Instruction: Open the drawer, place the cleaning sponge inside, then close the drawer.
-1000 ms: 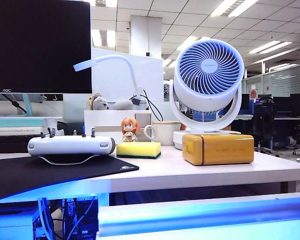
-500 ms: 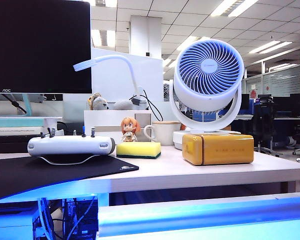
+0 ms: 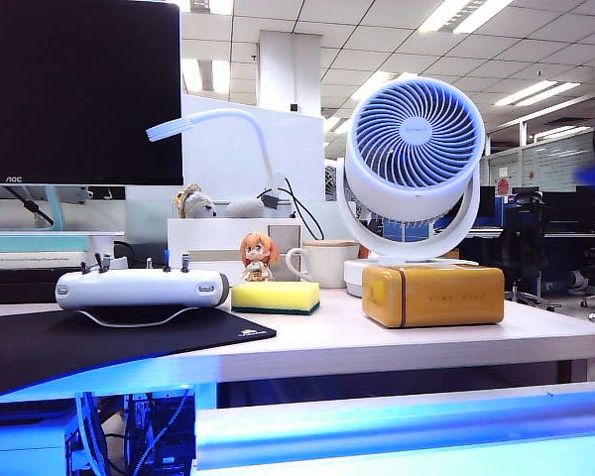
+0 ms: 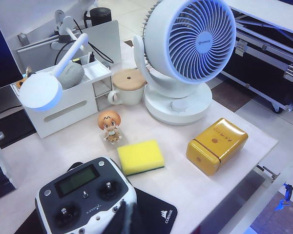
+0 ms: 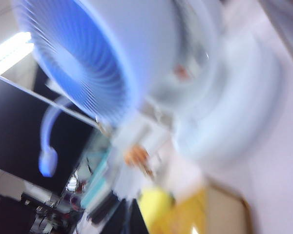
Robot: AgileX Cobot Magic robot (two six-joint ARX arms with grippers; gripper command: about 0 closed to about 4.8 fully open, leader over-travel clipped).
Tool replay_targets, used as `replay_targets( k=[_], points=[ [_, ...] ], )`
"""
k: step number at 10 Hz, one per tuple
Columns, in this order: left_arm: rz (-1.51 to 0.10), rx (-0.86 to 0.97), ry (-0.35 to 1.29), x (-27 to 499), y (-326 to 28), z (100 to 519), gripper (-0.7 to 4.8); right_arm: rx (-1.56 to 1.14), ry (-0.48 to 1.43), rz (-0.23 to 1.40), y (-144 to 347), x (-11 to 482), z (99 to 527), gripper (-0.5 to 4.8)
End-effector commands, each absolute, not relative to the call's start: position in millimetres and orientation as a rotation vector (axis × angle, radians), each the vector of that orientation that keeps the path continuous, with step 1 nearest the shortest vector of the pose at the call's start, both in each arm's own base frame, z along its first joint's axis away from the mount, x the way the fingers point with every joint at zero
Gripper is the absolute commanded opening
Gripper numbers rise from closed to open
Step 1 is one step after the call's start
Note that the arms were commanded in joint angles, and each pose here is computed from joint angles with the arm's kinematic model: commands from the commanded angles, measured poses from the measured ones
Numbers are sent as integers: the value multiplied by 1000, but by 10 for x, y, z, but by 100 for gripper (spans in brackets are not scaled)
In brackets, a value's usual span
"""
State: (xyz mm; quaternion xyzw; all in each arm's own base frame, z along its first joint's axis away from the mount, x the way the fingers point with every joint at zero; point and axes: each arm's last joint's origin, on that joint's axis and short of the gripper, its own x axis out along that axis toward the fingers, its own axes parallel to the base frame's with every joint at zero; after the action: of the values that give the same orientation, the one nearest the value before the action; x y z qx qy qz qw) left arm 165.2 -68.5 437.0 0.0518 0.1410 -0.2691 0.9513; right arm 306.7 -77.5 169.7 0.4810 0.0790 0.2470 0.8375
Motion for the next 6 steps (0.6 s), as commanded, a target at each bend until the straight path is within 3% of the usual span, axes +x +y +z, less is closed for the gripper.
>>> replay_targets(
  k=[1,3,4,6],
  points=[
    [-551,107,272,1641,-682,4394,-6,838,148,443,-792,3092,2155,-5],
    [-550,107,271,1641,-682,4395,-6,566,323,301,-737,3006,2465,-5],
    [-550,107,270,1642,-682,4396,-6,449,449,310,-641,2959,2520,-5],
    [-550,106,261,1644,-683,4404,-6,336,672,305,-419,2888,2342,-5]
  ],
)
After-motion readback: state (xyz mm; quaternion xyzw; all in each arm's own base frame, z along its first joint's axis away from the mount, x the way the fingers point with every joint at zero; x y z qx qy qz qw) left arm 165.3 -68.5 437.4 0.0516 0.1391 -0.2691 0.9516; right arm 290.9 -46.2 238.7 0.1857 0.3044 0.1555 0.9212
